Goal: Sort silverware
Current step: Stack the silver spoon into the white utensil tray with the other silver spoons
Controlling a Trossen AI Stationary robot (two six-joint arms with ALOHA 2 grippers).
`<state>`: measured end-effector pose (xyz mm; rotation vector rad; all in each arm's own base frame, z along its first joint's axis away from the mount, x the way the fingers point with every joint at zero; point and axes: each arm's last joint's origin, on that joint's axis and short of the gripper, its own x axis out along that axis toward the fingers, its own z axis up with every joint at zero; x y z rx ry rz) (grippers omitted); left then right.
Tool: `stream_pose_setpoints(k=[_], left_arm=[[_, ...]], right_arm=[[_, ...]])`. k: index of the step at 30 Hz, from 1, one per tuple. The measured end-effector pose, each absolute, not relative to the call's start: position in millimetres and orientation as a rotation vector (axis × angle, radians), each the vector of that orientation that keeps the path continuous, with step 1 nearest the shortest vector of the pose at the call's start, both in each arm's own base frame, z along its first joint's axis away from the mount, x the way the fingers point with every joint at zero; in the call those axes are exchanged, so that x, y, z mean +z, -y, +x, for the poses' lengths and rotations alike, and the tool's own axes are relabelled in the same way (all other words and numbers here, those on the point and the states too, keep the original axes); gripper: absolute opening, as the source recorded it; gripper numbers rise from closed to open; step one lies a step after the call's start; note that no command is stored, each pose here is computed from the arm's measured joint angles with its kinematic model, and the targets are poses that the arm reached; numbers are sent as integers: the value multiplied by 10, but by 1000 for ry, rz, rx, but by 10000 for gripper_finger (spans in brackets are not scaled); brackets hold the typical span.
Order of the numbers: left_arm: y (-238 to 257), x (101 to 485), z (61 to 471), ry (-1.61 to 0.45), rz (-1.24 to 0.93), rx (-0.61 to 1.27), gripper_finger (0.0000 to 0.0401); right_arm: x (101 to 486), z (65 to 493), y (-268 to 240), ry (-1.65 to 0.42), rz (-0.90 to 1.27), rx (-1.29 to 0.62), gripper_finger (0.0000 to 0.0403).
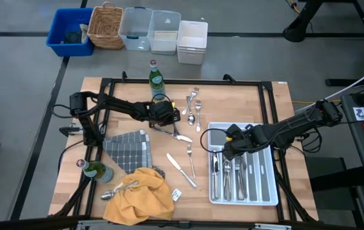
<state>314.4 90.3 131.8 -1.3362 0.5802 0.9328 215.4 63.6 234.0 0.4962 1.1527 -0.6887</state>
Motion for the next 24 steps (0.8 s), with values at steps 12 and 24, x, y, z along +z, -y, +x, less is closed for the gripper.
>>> stream_pose_setpoints(k=[12, 24], left_arm=[[-985, 1303, 3097, -556, -1334, 1009, 45], [-1082, 1270, 3106, -516, -1346, 1016, 45]], right_arm=[[2342, 2155, -632, -1145, 472, -688, 117], [2343, 2156, -630, -1145, 448, -680, 117]])
